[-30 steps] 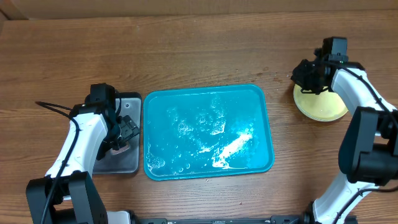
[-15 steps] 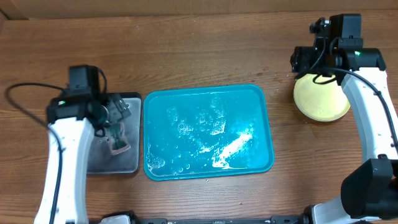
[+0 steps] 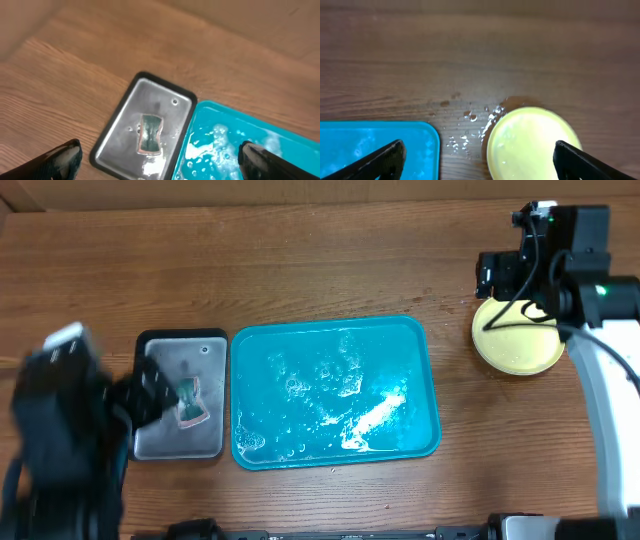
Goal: Clean dirty plates on tray and stack at the side
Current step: 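Release the yellow plate and raise the right gripper, then drop the sponge into the grey tray and retract the left arm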
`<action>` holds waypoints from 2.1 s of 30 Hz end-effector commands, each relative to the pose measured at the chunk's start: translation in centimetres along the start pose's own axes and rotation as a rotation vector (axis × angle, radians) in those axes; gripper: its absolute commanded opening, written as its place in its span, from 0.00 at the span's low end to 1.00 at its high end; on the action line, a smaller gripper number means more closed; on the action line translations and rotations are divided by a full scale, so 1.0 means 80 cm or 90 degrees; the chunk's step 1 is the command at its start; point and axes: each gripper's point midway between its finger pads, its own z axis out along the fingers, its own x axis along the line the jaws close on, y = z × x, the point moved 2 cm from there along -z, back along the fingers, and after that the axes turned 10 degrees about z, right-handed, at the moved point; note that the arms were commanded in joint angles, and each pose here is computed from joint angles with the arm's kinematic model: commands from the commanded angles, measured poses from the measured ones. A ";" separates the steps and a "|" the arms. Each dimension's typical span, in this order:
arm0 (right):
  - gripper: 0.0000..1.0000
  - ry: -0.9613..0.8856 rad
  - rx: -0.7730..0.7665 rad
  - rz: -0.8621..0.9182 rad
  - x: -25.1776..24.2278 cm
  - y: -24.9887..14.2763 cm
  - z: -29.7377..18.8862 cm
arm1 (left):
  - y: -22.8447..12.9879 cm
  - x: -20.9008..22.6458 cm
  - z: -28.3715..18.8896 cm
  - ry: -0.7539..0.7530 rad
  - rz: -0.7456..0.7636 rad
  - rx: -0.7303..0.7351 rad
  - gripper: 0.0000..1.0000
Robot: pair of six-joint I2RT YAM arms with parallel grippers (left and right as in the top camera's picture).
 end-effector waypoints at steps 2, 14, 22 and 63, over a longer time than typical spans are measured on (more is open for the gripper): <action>0.98 -0.015 -0.069 -0.039 0.006 0.019 -0.048 | -0.019 0.015 -0.074 -0.009 0.017 -0.097 1.00; 1.00 -0.014 -0.068 -0.039 0.006 0.014 -0.060 | -0.110 0.035 -0.165 -0.028 0.082 -0.205 1.00; 1.00 -0.013 -0.080 -0.039 0.007 0.020 -0.060 | -0.128 0.041 -0.164 -0.013 0.084 -0.179 1.00; 1.00 0.076 0.021 -0.017 0.031 -0.024 -0.059 | -0.143 0.040 -0.160 -0.021 0.090 -0.145 1.00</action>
